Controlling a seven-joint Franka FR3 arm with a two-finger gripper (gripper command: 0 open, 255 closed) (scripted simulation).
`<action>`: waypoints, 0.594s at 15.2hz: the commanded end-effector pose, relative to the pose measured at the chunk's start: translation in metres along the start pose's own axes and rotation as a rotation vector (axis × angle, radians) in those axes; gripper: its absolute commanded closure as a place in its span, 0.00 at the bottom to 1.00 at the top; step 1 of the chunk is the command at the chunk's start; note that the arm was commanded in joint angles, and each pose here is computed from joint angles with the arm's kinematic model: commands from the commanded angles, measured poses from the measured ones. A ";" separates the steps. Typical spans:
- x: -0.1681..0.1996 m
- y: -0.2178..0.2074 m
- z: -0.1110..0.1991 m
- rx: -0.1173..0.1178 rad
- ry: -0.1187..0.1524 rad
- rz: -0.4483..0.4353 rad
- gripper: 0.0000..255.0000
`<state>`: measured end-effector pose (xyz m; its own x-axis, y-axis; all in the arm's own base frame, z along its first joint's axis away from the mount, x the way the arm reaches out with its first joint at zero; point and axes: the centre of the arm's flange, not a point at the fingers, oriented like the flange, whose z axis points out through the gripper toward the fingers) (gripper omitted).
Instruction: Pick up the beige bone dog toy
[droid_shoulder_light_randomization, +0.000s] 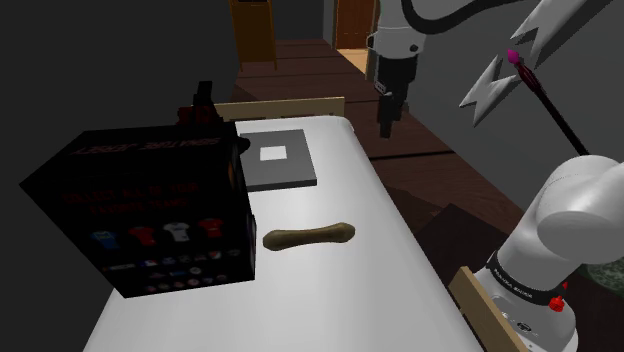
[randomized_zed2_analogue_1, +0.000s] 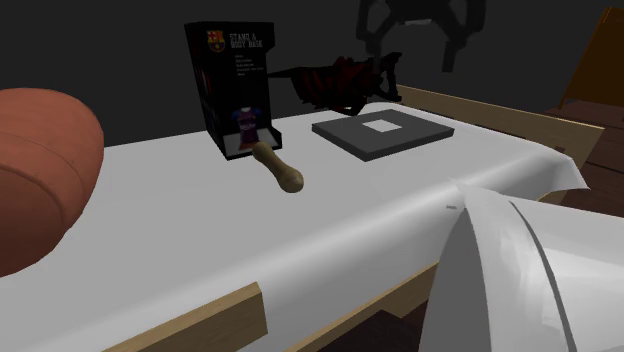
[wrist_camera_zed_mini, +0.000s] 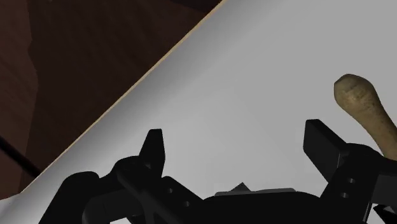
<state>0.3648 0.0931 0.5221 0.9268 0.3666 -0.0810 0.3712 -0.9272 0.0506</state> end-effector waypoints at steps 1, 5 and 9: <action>0.014 -0.015 0.012 0.007 0.001 -0.058 0.00; 0.041 -0.050 0.039 0.019 0.000 -0.170 0.00; 0.064 -0.088 0.064 0.032 -0.001 -0.283 0.00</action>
<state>0.3853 0.1841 0.4550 0.8040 0.5879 -0.0888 0.5903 -0.8072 0.0004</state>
